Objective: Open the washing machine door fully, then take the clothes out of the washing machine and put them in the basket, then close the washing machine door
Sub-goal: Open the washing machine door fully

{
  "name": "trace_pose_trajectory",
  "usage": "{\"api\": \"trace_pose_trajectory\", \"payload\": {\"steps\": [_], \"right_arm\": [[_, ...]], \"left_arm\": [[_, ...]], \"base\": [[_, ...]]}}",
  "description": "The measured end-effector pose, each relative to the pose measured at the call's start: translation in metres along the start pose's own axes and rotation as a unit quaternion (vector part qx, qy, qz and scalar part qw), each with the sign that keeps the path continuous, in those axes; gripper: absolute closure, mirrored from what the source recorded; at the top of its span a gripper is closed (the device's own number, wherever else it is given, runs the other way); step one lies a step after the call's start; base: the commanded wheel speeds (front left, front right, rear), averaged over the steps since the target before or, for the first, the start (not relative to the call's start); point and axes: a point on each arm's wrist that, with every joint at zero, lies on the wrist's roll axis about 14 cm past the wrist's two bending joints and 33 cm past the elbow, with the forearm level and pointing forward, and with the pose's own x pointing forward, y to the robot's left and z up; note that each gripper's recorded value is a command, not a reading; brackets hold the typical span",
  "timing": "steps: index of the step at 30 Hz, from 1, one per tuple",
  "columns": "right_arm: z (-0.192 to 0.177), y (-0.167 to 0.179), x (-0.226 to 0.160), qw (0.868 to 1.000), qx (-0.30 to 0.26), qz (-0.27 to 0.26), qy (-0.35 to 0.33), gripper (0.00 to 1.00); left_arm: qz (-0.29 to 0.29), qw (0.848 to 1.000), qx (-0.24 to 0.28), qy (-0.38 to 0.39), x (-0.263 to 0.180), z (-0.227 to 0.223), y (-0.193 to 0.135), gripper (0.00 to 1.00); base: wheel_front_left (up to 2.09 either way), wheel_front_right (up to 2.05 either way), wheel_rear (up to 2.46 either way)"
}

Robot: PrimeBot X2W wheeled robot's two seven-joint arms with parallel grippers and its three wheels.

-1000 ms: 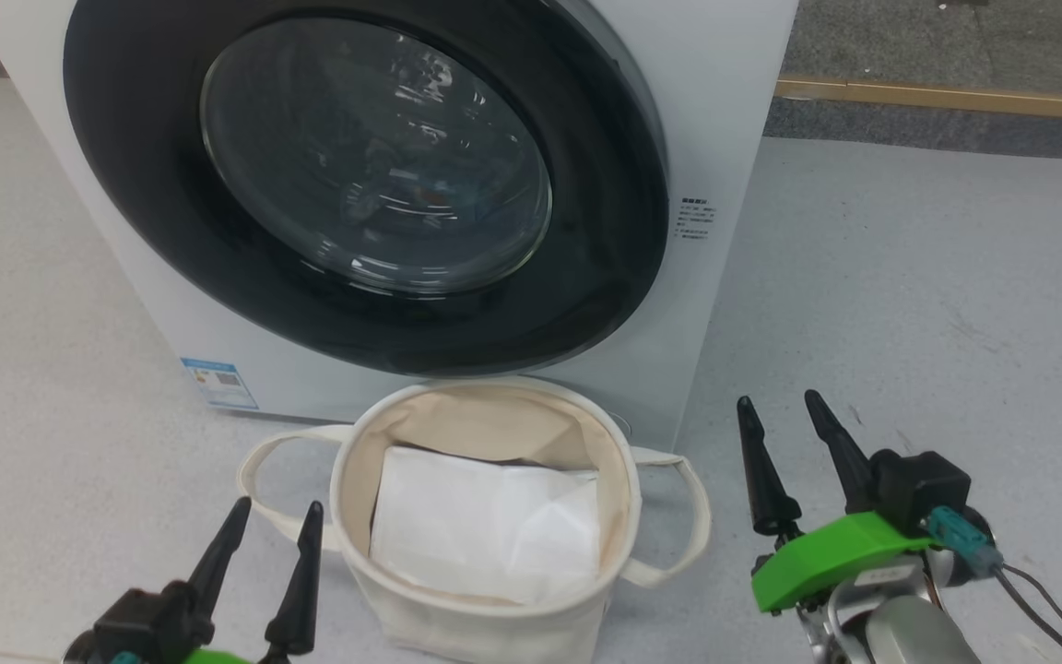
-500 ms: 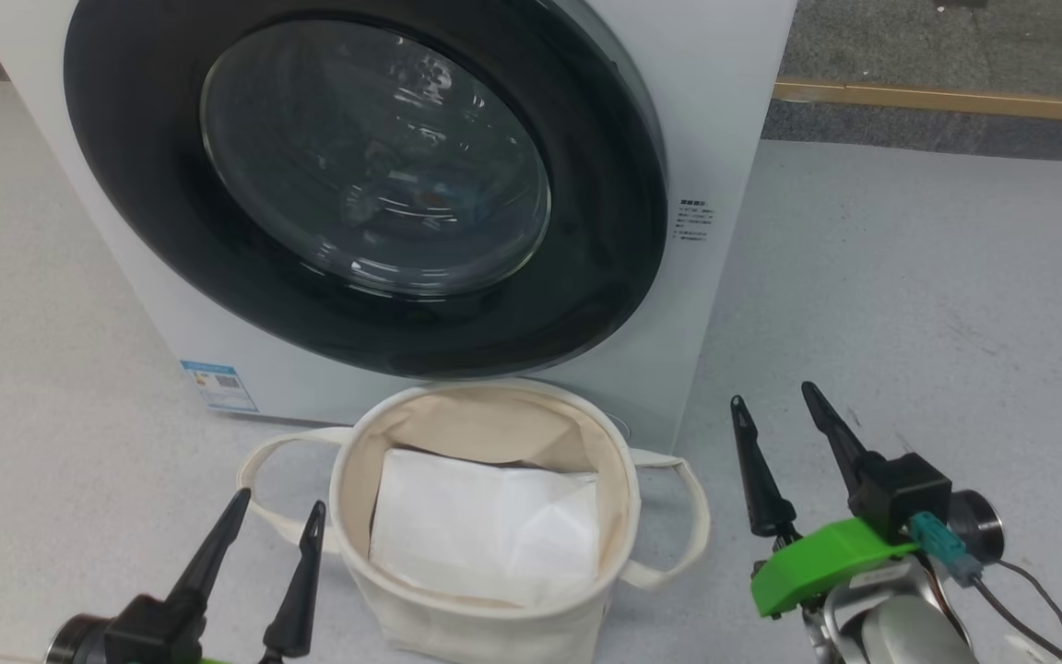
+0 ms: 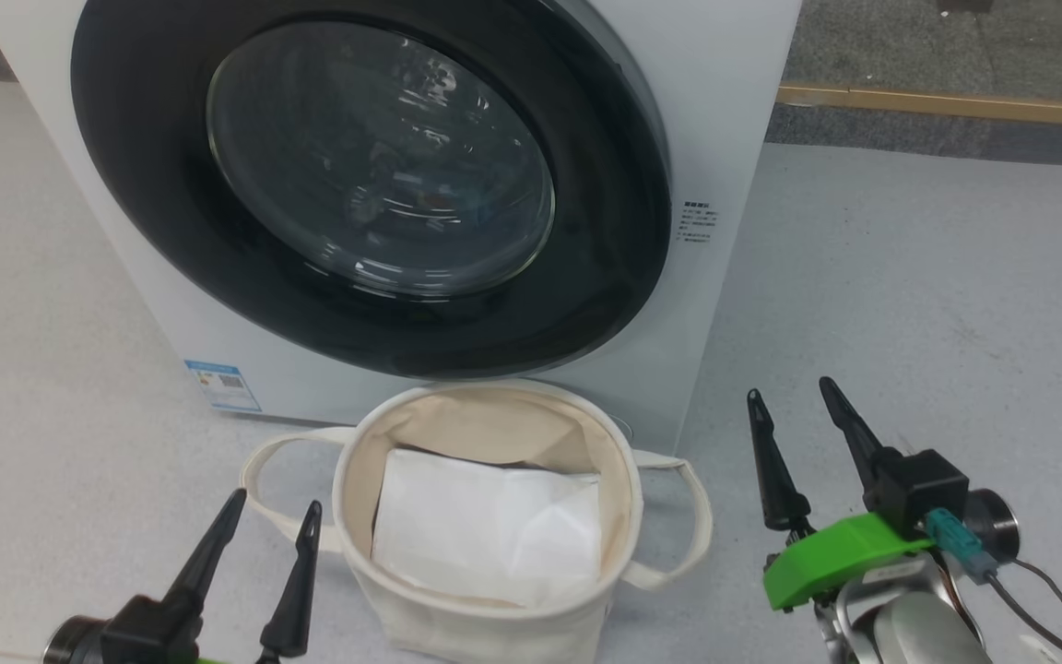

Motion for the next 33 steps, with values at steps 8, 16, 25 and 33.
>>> {"api": "trace_pose_trajectory", "payload": {"steps": [8,16,25,33], "right_arm": [[0.003,-0.022,0.017,0.995,0.089,-0.037,-0.024,0.9],[0.018,-0.049,0.062,0.98,0.174,-0.064,-0.065,1.0],[0.007,-0.061,0.104,0.945,0.315,-0.076,-0.05,1.0],[0.007,-0.057,0.13,0.908,0.415,-0.055,-0.02,1.0]], "left_arm": [[0.003,1.0,0.0,0.016,0.003,-0.01,0.004,0.0],[0.021,0.999,0.001,0.033,0.003,-0.021,0.019,0.0],[0.045,0.998,0.007,0.039,0.003,-0.023,0.037,0.0],[0.056,0.997,0.009,0.043,-0.002,-0.025,0.044,0.0]], "base": [[0.0,0.0,0.0],[0.0,0.0,0.0],[0.0,0.0,0.0],[0.0,0.0,0.0]]}}
